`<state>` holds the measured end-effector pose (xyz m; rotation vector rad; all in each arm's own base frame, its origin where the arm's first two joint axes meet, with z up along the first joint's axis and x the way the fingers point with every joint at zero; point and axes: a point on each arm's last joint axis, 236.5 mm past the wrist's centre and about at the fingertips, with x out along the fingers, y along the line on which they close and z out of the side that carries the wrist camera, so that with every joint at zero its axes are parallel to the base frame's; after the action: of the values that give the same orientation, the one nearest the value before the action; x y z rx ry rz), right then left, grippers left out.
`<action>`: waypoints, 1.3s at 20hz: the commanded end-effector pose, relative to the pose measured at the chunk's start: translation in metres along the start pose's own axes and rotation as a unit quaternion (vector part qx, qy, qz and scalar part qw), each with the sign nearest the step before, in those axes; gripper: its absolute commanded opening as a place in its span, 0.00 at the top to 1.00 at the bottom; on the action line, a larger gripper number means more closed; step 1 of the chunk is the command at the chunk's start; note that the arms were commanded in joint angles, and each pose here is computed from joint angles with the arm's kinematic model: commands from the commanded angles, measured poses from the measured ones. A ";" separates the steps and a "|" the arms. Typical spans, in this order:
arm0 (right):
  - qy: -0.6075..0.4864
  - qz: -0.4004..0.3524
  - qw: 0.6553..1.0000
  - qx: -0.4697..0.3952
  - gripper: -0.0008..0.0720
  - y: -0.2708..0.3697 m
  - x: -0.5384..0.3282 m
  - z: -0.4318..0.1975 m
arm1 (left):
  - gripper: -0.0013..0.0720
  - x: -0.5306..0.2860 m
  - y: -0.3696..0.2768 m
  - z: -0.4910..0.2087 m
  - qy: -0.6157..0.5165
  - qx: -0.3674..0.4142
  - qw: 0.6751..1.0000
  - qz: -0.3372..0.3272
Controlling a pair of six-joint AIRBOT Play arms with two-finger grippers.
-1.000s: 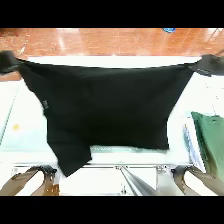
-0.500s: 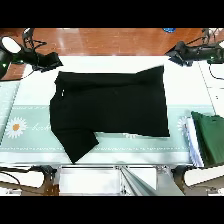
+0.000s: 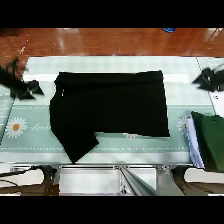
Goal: Fold the shirts.
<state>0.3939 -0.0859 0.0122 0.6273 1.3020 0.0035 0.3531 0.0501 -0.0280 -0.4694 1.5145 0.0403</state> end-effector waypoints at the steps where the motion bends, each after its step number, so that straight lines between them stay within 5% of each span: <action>1: 0.024 -0.025 0.999 0.022 0.42 -0.030 0.023 -0.082 | 0.29 0.041 0.025 -0.092 0.051 -0.064 0.996 -0.036; 6: 0.049 -0.055 0.997 0.015 0.42 -0.048 0.033 -0.137 | 0.29 0.040 0.014 -0.131 0.011 -0.147 0.972 -0.182; 17: 0.034 0.003 0.999 0.020 0.42 -0.020 0.035 -0.131 | 0.30 0.094 0.000 -0.132 0.032 -0.171 0.969 -0.178; 18: 0.032 0.003 0.999 0.020 0.42 -0.022 0.034 -0.130 | 0.35 0.095 -0.007 -0.130 0.028 -0.155 0.970 -0.183; 19: 0.029 0.001 0.999 0.028 0.42 -0.028 0.032 -0.129 | 0.71 0.095 -0.014 -0.129 0.028 -0.137 0.972 -0.187; 20: 0.032 0.001 0.999 0.038 0.42 -0.032 0.030 -0.131 | 0.96 0.093 -0.019 -0.127 0.027 -0.125 0.974 -0.187; 26: 0.137 0.080 0.981 0.111 0.42 -0.013 0.063 -0.209 | 0.96 0.086 -0.026 -0.122 0.027 -0.105 0.976 -0.192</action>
<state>0.2389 -0.0165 -0.0672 0.8243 1.4822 0.0116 0.2506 -0.0295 -0.1064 -0.9324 1.4520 -0.0863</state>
